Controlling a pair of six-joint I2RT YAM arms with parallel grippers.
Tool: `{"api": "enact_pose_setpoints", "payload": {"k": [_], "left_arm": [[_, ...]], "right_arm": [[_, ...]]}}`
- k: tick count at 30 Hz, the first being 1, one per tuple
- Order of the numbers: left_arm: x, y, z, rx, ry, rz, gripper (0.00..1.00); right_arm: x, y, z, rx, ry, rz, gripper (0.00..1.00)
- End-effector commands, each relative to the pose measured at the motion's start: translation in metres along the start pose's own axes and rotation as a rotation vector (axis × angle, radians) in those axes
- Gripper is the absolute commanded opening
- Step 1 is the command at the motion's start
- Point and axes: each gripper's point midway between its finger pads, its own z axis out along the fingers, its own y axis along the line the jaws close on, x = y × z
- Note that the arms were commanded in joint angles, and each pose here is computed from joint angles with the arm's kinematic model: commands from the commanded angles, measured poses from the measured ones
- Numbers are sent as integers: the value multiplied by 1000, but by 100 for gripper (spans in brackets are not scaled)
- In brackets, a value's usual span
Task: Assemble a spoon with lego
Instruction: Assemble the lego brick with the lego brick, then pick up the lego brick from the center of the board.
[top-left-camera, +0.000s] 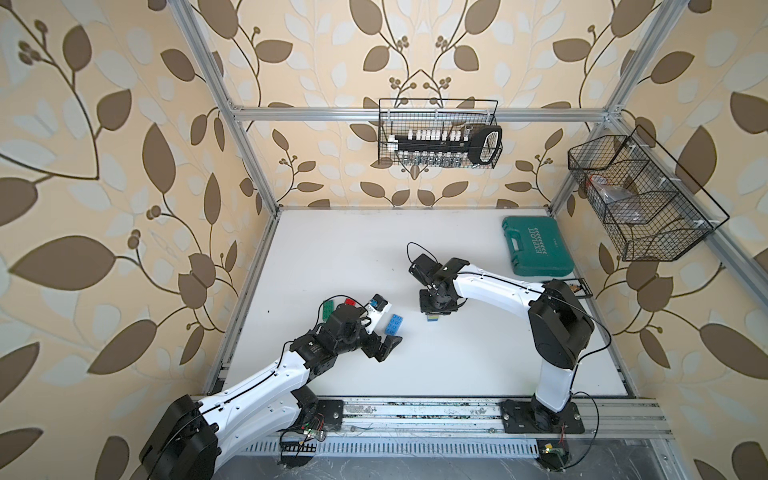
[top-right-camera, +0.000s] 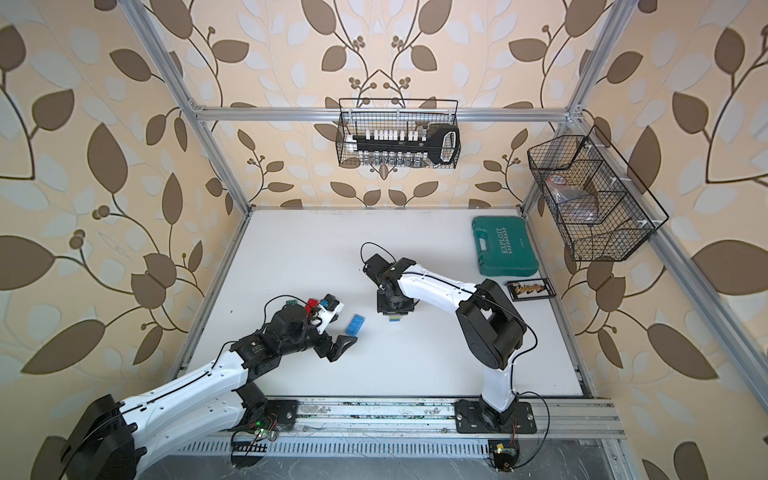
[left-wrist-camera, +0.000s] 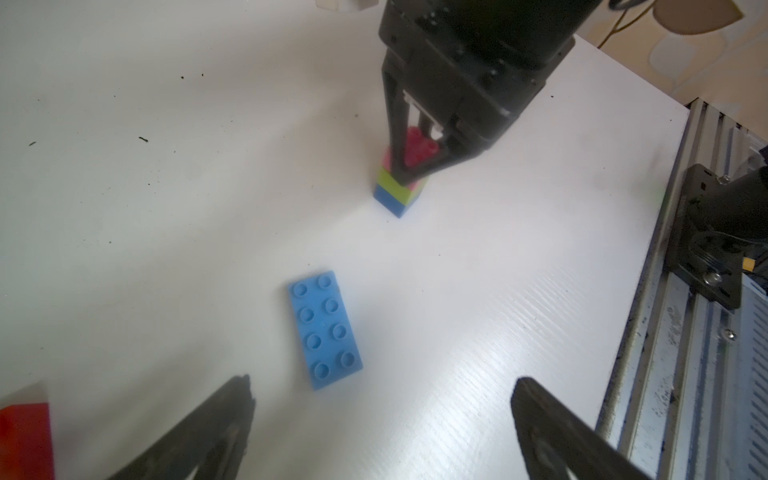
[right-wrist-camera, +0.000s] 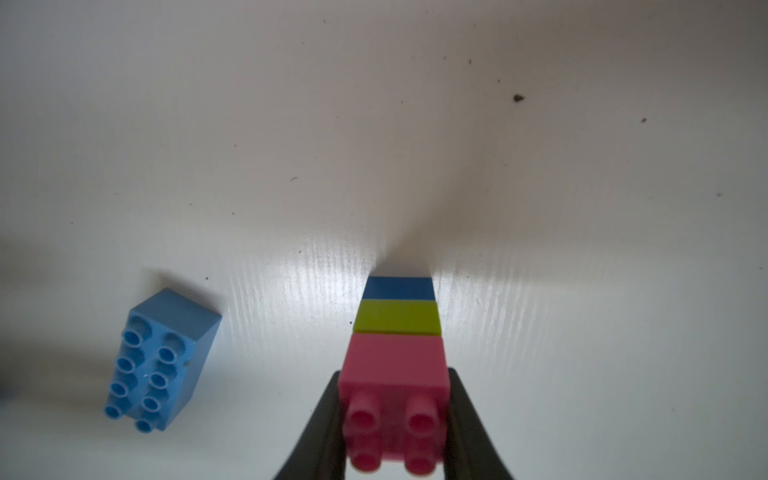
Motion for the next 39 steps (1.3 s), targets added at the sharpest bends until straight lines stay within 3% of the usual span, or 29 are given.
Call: {"api": "enact_pose_setpoints", "payload": {"k": [1, 8, 12, 18, 28, 32, 35, 39], "left_arm": [[-16, -6, -2, 16, -44, 26, 99], [-15, -5, -2, 11, -38, 27, 99], [-15, -4, -2, 4, -37, 26, 99], [-15, -1, -3, -15, -34, 21, 99], [-36, 30, -24, -160, -109, -67, 99], [-40, 42, -29, -201, -121, -103, 99], [-39, 48, -34, -236, -134, -122, 99], [-37, 51, -42, -260, -166, -145, 99]], "right_arm": [[20, -16, 28, 44, 86, 30, 13], [30, -23, 42, 53, 157, 37, 17], [19, -18, 20, 46, 101, 21, 42], [5, -14, -9, 20, 37, 9, 62], [-3, -12, -71, -9, -69, -13, 65], [-3, 9, -90, -31, -121, -53, 65], [-2, 35, -90, -64, -117, -81, 64], [1, 69, -65, -74, -84, -114, 64]]}}
